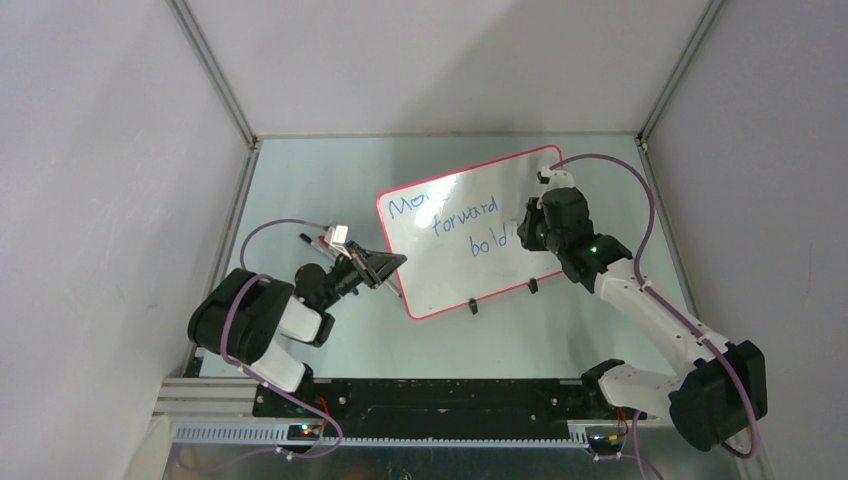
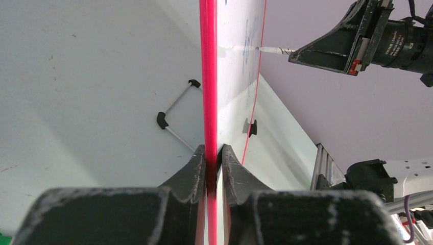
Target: Write a sentence on the whiteboard
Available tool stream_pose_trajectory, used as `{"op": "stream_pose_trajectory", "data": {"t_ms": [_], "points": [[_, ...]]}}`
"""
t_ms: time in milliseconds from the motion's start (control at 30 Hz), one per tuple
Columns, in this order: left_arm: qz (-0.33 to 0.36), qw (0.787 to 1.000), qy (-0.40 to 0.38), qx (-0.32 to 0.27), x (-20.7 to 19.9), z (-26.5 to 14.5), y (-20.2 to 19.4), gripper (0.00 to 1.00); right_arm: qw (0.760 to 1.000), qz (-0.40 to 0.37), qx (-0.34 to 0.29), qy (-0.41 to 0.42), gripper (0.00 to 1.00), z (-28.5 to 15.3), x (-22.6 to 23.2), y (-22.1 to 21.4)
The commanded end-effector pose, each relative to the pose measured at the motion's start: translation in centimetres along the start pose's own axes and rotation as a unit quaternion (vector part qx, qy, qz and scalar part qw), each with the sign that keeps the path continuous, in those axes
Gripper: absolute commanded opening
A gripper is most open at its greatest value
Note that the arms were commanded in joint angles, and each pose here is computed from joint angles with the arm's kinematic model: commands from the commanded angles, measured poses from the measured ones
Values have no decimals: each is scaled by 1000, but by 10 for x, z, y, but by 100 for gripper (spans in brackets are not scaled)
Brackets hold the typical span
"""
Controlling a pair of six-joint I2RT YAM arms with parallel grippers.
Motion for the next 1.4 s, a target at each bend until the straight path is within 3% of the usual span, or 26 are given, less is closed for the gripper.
{"op": "stream_pose_trajectory", "data": {"t_ms": [0, 1367], "points": [[41, 999, 3, -18, 2, 2, 5, 0, 1000, 3, -25, 15, 0, 0, 8, 17], [42, 999, 3, -18, 1, 1, 5, 0, 999, 3, 32, -9, 0, -4, -12, -28]]}}
Point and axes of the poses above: each gripper's point midway between its finger pads, its own z axis out along the fingers, its own x axis along the line the jaws close on, y = z × x, the point moved 8 cm from there along -z, back along the fingers, and after that the axes turned 9 degrees about z, right-handed, at the moved point
